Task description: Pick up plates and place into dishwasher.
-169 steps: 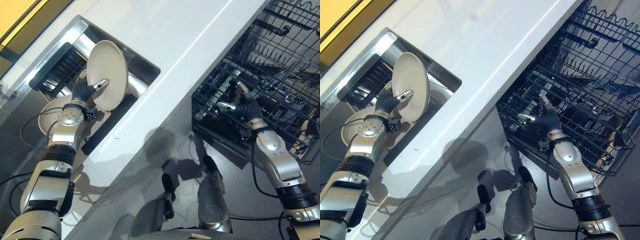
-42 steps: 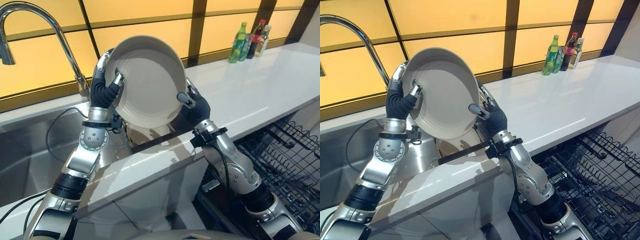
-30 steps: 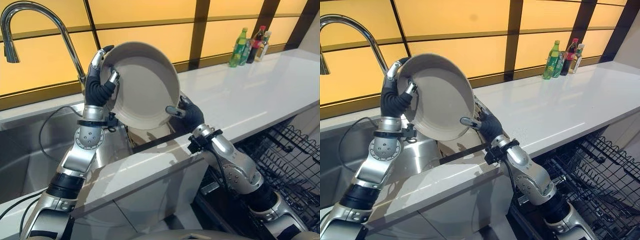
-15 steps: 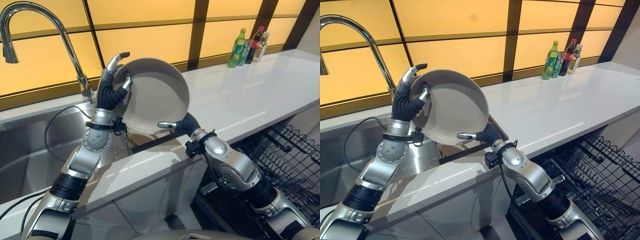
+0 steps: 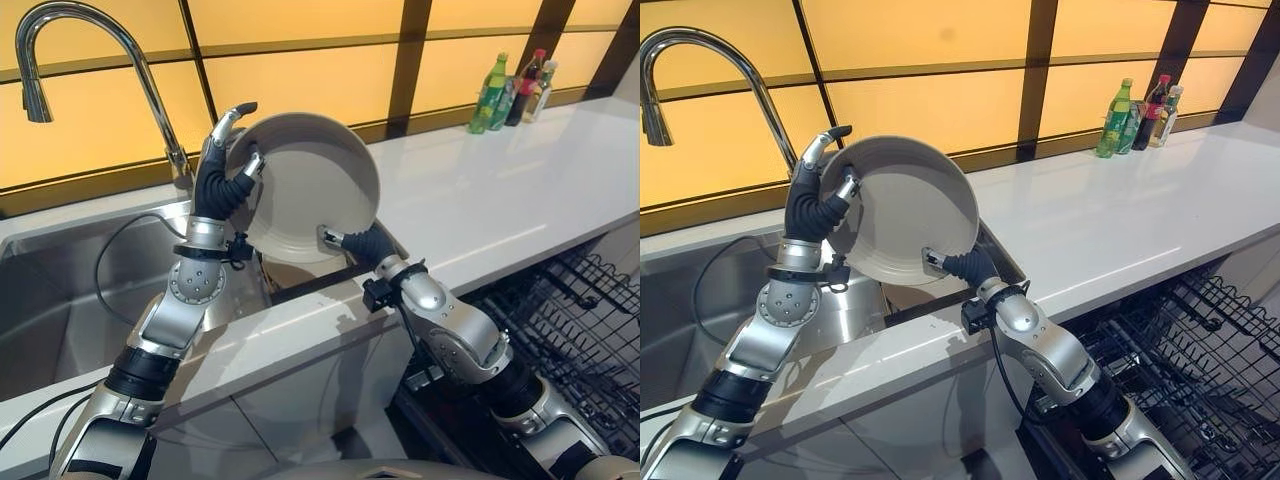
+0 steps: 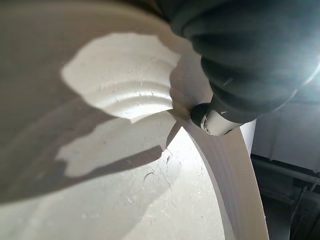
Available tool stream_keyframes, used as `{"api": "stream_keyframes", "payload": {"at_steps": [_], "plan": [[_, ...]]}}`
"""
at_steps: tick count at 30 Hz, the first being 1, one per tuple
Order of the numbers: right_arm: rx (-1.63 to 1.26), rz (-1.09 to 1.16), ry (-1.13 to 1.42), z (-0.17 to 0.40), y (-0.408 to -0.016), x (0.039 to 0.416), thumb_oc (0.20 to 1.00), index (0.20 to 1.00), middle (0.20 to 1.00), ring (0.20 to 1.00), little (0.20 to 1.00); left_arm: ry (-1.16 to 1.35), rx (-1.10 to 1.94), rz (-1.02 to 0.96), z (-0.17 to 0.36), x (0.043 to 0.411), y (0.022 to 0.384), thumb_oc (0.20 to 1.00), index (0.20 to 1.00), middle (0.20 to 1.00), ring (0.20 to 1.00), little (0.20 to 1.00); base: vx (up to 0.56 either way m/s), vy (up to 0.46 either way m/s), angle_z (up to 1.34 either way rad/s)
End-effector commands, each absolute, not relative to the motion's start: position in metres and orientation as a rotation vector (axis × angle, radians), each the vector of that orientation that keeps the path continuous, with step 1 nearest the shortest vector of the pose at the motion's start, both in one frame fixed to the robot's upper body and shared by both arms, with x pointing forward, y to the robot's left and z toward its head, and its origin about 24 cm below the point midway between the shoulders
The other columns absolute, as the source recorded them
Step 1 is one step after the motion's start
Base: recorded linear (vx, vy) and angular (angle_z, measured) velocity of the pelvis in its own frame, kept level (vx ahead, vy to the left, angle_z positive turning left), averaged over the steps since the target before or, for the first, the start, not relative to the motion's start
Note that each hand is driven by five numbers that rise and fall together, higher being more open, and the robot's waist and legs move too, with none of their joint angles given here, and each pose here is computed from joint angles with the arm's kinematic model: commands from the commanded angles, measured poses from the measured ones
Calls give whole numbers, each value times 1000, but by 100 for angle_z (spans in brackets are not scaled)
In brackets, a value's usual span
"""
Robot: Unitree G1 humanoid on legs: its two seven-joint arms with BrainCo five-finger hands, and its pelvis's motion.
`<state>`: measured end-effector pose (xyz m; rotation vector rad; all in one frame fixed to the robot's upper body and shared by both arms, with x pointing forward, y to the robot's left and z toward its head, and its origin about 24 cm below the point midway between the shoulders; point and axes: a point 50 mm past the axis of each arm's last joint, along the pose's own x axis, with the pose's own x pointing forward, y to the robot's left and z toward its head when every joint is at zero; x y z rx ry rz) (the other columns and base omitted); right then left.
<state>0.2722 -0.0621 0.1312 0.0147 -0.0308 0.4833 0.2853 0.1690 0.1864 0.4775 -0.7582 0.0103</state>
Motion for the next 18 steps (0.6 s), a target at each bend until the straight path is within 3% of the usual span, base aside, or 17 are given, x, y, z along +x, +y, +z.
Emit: {"api": "stream_keyframes", "payload": {"at_steps": [1, 11, 12, 14, 18], "plan": [[80, 485, -331, 194, -51, 275, 200, 200, 200, 200, 200, -905, 420, -89, 211, 282, 143, 200, 200, 200, 200, 200, 0, 0, 0], [95, 509, -389, 202, -51, 275, 200, 200, 200, 200, 200, -807, 328, -89, 207, 291, 146, 200, 200, 200, 200, 200, -21, -6, 1], [93, 505, -403, 204, -52, 274, 200, 200, 200, 200, 200, -779, 287, -81, 205, 292, 149, 369, 369, 369, 369, 369, -40, -20, 7], [94, 494, -417, 207, -54, 275, 200, 200, 200, 200, 200, -741, 239, -58, 202, 295, 152, 1000, 1000, 1000, 1000, 1000, -29, -22, 6], [97, 460, -437, 211, -61, 278, 200, 200, 200, 200, 200, -747, 200, 19, 205, 295, 163, 1000, 1000, 1000, 1000, 1000, -21, -30, 5]]}}
